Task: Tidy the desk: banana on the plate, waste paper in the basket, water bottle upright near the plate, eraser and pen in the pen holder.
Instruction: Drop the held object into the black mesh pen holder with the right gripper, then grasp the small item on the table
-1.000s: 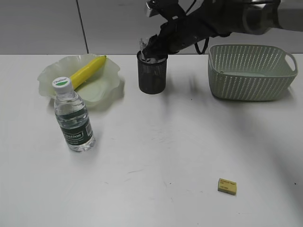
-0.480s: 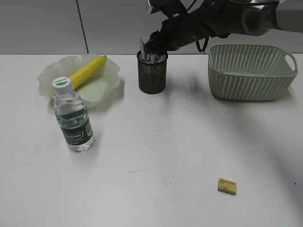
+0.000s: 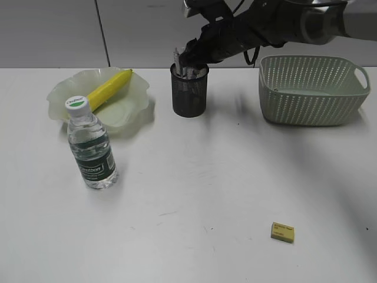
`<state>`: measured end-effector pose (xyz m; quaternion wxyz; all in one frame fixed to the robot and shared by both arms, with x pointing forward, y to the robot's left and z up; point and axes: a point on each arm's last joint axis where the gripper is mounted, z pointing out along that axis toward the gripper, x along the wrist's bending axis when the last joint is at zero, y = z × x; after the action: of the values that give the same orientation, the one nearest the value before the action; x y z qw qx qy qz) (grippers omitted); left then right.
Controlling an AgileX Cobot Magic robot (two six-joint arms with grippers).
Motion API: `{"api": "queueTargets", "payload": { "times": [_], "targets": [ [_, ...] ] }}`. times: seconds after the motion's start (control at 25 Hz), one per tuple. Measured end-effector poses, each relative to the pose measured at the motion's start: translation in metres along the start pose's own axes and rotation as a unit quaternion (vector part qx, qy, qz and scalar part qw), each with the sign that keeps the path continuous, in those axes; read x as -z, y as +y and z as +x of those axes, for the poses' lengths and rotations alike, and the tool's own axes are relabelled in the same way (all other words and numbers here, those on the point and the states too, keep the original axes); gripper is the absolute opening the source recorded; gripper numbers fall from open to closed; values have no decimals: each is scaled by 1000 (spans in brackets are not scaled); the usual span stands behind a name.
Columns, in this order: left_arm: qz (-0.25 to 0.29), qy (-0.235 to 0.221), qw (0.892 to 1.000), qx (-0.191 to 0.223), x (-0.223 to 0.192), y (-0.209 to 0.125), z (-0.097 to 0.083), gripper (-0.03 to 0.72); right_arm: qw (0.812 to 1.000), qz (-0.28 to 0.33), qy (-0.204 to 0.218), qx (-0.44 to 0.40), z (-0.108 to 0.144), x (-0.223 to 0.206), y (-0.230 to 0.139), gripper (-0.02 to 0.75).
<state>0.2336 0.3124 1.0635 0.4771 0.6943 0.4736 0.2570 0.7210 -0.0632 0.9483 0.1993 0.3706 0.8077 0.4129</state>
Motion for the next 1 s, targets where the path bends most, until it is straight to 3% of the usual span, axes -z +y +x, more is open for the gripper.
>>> {"api": "queueTargets", "payload": {
  "times": [0.36, 0.72, 1.0],
  "targets": [
    [0, 0, 1000, 0, 0, 0, 0, 309, 1000, -1, 1, -2, 0, 0, 0, 446],
    [0, 0, 1000, 0, 0, 0, 0, 309, 1000, -2, 5, -3, 1, 4, 4, 457],
    [0, 0, 1000, 0, 0, 0, 0, 309, 999, -3, 33, 16, 10, 44, 36, 458]
  ]
}}
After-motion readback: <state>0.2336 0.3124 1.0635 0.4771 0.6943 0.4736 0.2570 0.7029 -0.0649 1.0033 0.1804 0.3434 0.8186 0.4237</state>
